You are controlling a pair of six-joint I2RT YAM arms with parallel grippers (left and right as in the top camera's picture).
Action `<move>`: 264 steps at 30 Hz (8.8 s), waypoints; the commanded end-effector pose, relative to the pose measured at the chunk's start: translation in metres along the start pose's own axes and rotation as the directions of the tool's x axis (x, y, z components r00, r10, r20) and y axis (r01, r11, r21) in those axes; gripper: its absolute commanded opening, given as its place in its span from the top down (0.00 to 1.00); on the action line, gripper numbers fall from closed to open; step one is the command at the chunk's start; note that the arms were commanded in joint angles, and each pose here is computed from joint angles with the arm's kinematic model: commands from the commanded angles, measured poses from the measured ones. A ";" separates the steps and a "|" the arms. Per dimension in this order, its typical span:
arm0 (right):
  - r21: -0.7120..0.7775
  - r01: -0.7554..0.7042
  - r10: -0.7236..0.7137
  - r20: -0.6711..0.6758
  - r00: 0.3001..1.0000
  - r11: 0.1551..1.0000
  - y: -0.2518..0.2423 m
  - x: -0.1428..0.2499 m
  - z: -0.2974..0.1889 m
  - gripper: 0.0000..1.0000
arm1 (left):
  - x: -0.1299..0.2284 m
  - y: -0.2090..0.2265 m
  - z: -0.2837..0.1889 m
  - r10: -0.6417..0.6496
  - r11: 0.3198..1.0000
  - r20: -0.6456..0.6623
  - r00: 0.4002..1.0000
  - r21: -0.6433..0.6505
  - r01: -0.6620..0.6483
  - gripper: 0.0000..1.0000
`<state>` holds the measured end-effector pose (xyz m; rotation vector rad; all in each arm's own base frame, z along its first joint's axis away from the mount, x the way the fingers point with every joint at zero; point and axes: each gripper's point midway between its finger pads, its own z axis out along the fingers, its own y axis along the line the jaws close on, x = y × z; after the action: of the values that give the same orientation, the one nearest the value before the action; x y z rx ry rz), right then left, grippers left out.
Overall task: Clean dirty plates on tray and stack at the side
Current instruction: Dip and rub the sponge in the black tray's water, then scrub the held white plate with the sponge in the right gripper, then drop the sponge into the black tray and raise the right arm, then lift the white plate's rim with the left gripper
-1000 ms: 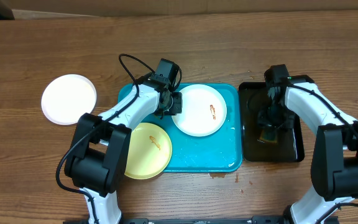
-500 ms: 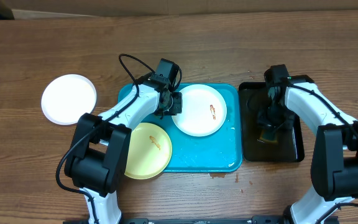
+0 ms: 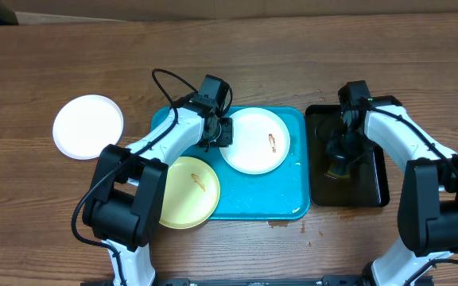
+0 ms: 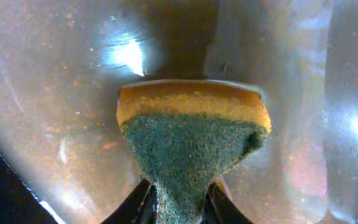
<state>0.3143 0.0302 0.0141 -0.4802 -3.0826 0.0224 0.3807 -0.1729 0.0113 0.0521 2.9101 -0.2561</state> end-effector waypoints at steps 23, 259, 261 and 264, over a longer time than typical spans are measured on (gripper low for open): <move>-0.023 0.197 -0.196 0.026 0.980 0.980 0.009 -0.008 -0.004 0.96 | -0.001 -0.003 -0.005 0.002 1.000 0.017 1.000 0.005 -0.002 0.96; -0.107 -0.176 0.195 0.205 0.959 0.979 -0.113 -0.138 -0.098 0.00 | 0.010 -0.009 -0.010 0.030 0.999 -0.044 0.999 0.027 -0.029 0.71; -0.107 -0.176 0.195 0.205 0.959 0.979 -0.113 -0.138 -0.098 0.00 | 0.013 -0.008 -0.007 0.039 0.999 -0.041 0.998 0.003 -0.039 0.71; -0.107 -0.176 0.195 0.205 0.959 0.979 -0.113 -0.138 -0.098 0.00 | 0.019 -0.004 -0.002 0.029 0.999 -0.044 0.999 -0.015 -0.030 0.71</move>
<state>0.4103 -0.1145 0.1004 -0.8044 -3.2149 -0.0764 0.3657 -0.1824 0.0142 0.1267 2.9543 -0.2880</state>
